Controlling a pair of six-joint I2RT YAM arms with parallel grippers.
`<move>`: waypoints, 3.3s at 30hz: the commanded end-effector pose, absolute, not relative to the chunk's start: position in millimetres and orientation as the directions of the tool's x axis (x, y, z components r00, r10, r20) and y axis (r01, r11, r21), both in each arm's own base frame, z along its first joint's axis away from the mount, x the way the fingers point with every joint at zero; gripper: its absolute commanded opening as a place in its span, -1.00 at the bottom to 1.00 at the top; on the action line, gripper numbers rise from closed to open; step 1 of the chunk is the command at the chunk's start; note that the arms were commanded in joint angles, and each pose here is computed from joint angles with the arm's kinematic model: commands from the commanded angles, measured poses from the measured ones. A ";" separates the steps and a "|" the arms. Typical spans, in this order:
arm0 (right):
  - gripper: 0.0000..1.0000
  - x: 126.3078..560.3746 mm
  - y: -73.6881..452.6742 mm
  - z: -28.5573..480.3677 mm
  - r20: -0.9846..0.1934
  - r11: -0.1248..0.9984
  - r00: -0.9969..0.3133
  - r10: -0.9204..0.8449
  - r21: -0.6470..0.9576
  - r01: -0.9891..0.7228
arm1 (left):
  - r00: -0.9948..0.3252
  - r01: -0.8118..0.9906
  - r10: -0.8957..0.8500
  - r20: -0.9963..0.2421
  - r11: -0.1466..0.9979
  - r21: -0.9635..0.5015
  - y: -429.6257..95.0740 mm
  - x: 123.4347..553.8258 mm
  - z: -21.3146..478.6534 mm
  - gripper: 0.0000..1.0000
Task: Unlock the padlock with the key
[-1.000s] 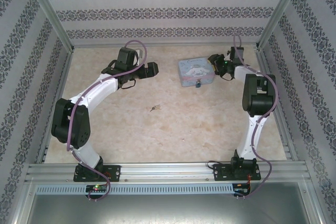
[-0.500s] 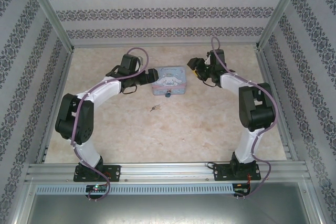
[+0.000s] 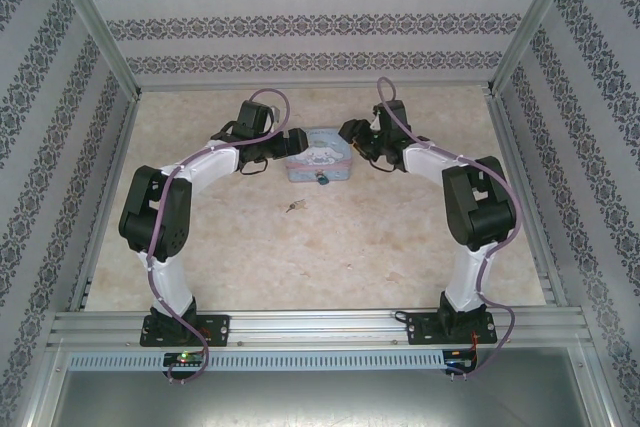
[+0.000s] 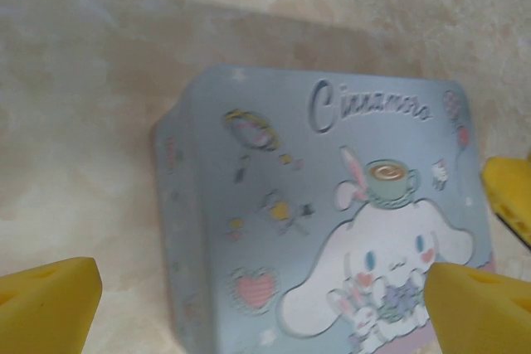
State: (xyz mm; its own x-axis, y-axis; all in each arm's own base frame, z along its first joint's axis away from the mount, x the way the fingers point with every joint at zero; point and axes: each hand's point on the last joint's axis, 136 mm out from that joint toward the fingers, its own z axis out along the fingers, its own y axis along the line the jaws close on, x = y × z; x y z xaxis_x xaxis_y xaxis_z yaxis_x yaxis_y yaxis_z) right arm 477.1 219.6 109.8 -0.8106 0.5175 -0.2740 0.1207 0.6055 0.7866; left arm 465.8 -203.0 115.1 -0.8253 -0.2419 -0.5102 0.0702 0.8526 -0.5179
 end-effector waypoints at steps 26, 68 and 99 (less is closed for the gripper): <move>0.97 443.3 198.4 155.2 -0.561 0.835 -0.745 0.361 0.549 -0.009 | -0.721 0.094 -0.273 -0.637 0.872 -0.480 -181.9 441.3 165.6 0.99; 0.71 255.4 195.4 117.1 -0.579 0.793 -0.768 0.276 0.589 -0.159 | -0.845 0.368 0.289 -0.449 0.925 -0.097 -205.3 335.5 53.1 0.22; 0.60 246.4 187.8 90.7 -0.525 0.789 -0.786 0.326 0.609 -0.080 | -0.830 0.373 0.296 -0.473 0.925 -0.076 -236.4 363.6 21.0 -0.05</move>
